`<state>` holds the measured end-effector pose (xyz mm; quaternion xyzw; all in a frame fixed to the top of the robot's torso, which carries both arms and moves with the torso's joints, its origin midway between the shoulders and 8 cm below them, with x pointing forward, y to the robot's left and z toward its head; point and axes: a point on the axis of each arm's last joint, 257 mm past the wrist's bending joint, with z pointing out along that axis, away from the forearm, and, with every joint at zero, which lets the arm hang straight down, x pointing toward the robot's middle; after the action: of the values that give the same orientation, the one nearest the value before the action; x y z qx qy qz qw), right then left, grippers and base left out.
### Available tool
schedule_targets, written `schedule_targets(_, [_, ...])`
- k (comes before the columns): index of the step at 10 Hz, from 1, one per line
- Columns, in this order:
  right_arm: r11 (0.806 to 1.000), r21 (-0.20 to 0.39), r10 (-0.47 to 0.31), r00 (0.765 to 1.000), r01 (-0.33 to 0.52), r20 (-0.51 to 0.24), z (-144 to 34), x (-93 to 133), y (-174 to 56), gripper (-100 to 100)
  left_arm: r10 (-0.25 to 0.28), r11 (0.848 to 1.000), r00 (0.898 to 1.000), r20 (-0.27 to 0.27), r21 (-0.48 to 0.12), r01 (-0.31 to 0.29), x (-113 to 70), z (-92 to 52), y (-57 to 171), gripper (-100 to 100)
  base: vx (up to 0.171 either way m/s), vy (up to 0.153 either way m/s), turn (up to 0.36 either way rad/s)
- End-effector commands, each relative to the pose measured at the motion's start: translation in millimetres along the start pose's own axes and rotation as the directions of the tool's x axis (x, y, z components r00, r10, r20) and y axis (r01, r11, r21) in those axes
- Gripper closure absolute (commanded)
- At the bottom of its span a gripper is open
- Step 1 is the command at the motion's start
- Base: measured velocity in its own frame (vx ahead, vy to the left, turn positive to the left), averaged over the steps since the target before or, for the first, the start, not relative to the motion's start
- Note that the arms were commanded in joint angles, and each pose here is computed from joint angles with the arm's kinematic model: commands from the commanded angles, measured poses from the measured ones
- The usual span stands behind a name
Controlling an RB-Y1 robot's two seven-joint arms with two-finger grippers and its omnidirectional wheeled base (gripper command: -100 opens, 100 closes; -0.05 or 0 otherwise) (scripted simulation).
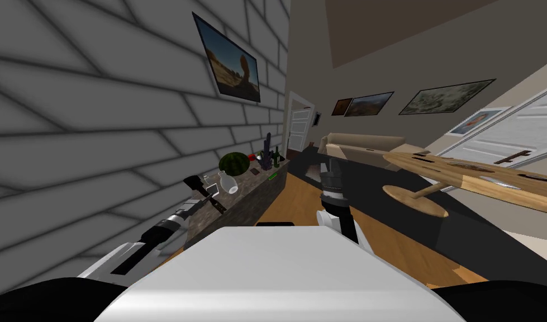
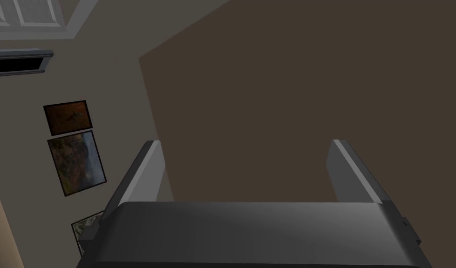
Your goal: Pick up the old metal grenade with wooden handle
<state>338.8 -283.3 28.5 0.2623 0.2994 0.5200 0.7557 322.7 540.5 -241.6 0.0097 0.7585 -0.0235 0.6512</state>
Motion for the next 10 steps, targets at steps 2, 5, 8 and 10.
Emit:
schedule_targets(2, [1.000, 0.000, 0.000, 1.000, 0.000, 0.000, 0.0, 0, 0, 0, -0.006, 0.999, 1.000, 0.005, -0.047, 0.006, 0.4, -24.5, 29, -100, 0.001, -0.032, -0.165])
schedule_targets(5, [1.000, 0.000, 0.000, 1.000, 0.000, 0.000, 0.0, 0, 0, 0, -0.021, 0.997, 1.000, -0.018, -0.076, 0.019, 16.0, -41.7, 47, -100, -0.003, -0.037, -0.110])
schedule_targets(8, [1.000, 0.000, 0.000, 1.000, 0.000, 0.000, 0.1, 0, 0, 0, -0.020, 0.992, 1.000, 0.003, -0.123, 0.020, 9.1, -70.9, 75, -100, -0.004, -0.043, -0.224])
schedule_targets(10, [1.000, 0.000, 0.000, 1.000, 0.000, 0.000, 0.0, 0, 0, 0, -0.035, 0.989, 0.999, -0.016, -0.142, 0.032, 21.6, -82.8, 83, -100, 0.011, -0.024, -0.013])
